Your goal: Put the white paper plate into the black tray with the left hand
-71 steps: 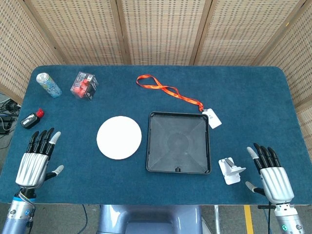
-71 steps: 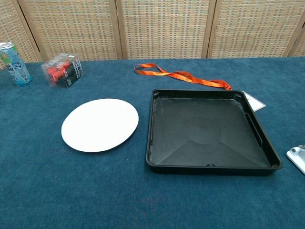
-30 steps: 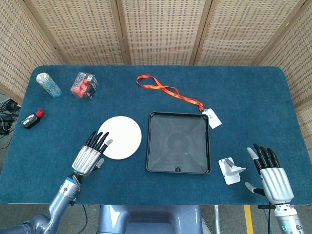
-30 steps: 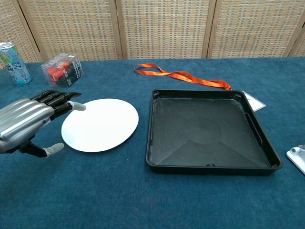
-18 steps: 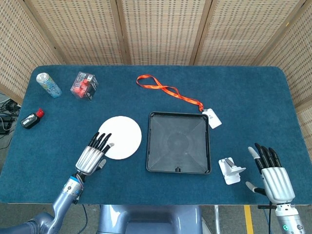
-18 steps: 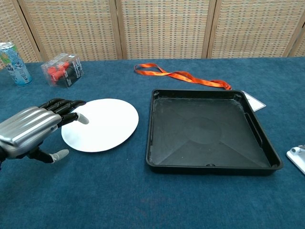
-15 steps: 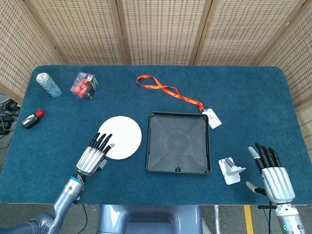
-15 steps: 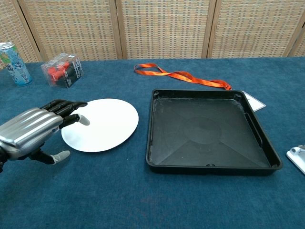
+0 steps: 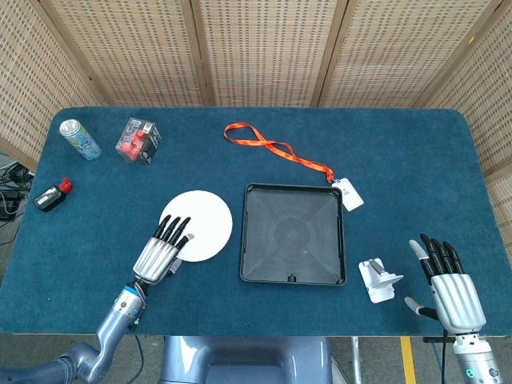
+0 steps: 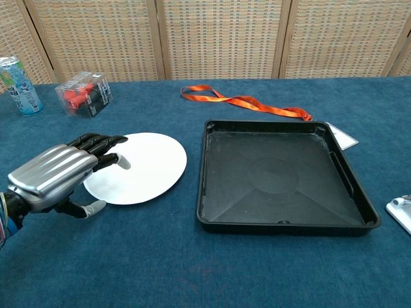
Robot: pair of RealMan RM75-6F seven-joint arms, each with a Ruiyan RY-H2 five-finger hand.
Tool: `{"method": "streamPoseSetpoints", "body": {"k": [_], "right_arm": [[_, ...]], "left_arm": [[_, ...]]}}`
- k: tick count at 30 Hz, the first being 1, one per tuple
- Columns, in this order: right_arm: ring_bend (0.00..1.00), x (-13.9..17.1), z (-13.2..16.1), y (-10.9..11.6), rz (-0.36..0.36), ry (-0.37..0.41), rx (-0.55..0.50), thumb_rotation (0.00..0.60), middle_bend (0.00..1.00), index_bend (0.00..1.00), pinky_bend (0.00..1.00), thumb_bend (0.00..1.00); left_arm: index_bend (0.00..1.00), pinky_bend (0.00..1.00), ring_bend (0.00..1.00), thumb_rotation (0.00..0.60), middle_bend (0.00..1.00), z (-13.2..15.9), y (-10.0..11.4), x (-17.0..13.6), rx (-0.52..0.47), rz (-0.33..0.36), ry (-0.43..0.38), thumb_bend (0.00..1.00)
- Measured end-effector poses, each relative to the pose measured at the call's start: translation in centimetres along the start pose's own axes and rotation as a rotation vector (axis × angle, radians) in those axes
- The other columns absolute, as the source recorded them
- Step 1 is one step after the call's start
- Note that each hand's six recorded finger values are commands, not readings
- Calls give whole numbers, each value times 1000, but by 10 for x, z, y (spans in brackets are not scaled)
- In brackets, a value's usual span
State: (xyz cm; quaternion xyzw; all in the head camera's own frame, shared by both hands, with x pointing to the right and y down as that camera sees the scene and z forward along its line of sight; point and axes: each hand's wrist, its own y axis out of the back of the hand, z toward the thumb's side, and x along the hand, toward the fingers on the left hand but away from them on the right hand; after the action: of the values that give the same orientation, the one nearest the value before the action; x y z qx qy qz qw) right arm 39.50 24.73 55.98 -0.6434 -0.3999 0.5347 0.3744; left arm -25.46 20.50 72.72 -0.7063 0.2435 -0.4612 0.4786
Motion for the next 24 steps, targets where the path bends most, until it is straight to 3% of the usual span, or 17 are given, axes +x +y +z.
{"method": "streamPoseSetpoints", "body": {"k": [17, 24], "right_arm": [[0, -1, 1, 2, -10, -2, -6, 600, 0, 0, 0, 145], [0, -1, 0, 2, -12, -3, -7, 600, 0, 0, 0, 144]], "left_arm": [[266, 0, 0, 600, 0, 2, -7, 9, 24, -21, -4, 350], [331, 0, 0, 600, 0, 5, -3, 13, 12, 7, 6, 470]]}}
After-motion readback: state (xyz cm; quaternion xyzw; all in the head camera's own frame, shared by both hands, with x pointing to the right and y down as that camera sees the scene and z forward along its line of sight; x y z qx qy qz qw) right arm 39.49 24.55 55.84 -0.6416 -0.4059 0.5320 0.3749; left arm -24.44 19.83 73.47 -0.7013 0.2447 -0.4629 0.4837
